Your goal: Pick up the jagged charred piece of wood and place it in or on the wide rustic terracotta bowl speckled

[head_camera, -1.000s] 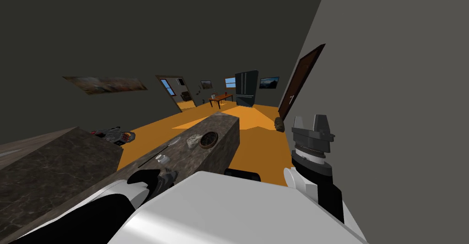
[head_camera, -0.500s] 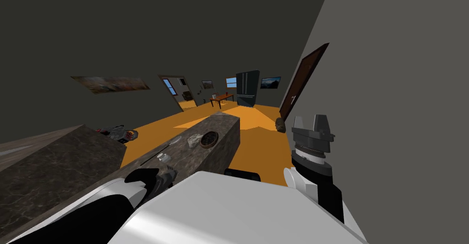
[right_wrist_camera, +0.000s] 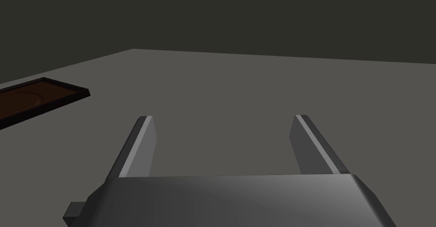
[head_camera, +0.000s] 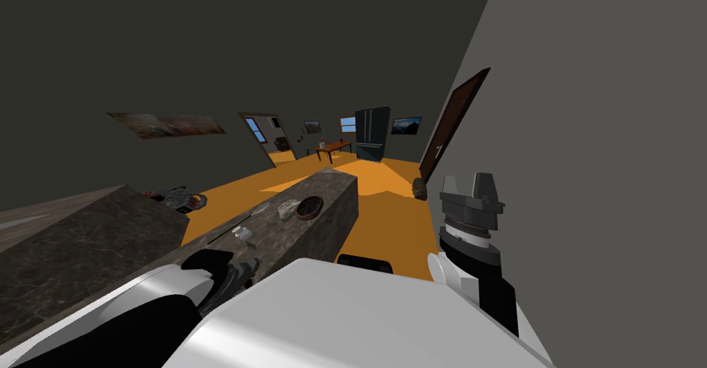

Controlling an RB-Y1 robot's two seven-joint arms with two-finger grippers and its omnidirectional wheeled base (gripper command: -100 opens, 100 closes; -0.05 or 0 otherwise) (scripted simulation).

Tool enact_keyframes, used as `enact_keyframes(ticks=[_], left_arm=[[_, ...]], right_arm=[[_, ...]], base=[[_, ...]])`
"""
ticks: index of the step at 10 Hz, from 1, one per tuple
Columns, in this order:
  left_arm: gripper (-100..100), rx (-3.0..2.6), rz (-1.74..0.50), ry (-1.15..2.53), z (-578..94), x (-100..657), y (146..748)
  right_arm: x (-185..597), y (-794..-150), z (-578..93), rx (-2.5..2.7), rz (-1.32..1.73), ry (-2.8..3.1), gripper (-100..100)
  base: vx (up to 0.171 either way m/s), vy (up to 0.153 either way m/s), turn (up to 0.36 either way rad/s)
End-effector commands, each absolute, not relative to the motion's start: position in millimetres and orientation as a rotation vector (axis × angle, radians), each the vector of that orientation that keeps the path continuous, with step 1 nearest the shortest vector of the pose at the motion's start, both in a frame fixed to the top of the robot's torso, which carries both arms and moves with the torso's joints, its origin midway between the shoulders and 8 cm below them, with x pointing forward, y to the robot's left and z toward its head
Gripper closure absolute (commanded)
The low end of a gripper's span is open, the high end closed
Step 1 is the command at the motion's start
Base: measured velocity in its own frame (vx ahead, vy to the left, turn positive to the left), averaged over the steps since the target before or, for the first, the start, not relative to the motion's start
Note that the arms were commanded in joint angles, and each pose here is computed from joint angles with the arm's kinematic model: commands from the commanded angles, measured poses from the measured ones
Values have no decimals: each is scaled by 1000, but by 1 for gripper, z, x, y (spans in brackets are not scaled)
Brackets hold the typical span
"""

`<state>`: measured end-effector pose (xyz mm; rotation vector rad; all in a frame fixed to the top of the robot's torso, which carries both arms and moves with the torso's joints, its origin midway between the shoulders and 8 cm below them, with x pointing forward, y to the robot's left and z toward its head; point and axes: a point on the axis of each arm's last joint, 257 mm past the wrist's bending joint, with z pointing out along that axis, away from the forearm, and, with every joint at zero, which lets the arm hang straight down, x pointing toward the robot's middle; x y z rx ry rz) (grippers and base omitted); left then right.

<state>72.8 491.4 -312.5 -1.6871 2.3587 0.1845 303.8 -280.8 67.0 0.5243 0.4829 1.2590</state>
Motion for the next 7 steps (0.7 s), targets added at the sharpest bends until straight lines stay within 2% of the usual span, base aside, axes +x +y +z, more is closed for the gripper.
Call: enact_keyframes(ticks=[1, 7], left_arm=[[100, -1719, 200, 2357, -307, 69, 494], [100, -1809, 244, 2346, -282, 63, 506]], right_arm=[[304, -281, 67, 524, 1259, 483, 0], [304, -281, 67, 524, 1259, 483, 0]], base=[[-18, -157, 9], [-9, -127, 15]])
